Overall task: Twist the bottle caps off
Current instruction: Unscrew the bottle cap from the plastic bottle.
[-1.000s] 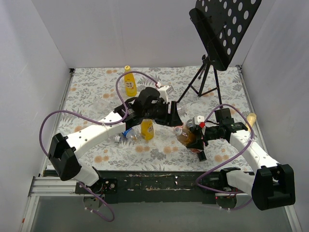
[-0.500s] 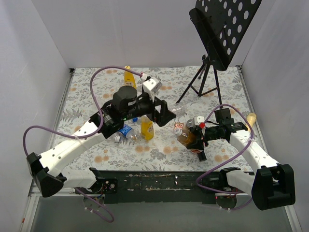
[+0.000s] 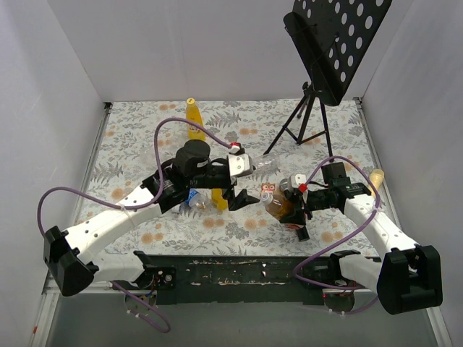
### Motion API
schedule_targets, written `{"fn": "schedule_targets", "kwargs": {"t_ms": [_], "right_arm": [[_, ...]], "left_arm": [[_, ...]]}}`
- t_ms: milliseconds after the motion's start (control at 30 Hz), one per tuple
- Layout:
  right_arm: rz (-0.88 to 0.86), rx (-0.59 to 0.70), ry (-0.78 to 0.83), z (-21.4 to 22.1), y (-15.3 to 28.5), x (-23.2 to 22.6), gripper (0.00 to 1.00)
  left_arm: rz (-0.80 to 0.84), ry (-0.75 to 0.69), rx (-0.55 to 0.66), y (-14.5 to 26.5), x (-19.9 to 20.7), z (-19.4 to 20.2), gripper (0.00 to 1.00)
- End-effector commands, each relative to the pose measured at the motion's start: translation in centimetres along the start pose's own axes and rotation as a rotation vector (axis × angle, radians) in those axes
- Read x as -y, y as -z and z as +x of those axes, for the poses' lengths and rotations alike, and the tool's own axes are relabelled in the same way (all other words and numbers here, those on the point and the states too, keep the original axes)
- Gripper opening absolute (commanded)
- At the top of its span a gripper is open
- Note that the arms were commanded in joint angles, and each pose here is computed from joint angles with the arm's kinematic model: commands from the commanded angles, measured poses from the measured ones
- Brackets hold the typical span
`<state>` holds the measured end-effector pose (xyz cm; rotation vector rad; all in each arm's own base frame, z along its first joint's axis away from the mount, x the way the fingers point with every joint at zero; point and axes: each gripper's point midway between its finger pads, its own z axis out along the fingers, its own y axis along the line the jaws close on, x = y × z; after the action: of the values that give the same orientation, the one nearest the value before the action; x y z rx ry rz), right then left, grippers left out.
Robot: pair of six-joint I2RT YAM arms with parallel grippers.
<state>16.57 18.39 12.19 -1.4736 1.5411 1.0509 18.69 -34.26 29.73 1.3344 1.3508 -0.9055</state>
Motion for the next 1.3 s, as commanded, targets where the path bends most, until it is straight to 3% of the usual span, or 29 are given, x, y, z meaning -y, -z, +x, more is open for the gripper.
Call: {"fn": "schedule_targets", "kwargs": {"t_ms": [0,567,967,1133,1267], "right_arm": [[-0.008,0.017,0.031,-0.5,0.0,-0.2,0.01],[-0.012,0.018,0.034,-0.6,0.0,-0.3,0.01],[-0.016,0.019,0.032,-0.6,0.0,-0.3,0.01],[-0.016,0.019,0.03,-0.6,0.0,-0.3,0.01],[-0.016,0.019,0.03,-0.6,0.0,-0.3,0.01]], "left_arm": [[0.105,-0.101,0.049,-1.0,0.7,-1.2,0.98],[0.18,-0.065,-0.023,-3.8,0.8,2.5,0.91],[0.217,-0.023,-0.044,-5.0,0.9,3.4,0.73],[0.253,0.009,-0.058,-5.4,1.3,4.0,0.56],[0.271,0.027,-0.061,-5.5,1.6,4.0,0.2]]}}
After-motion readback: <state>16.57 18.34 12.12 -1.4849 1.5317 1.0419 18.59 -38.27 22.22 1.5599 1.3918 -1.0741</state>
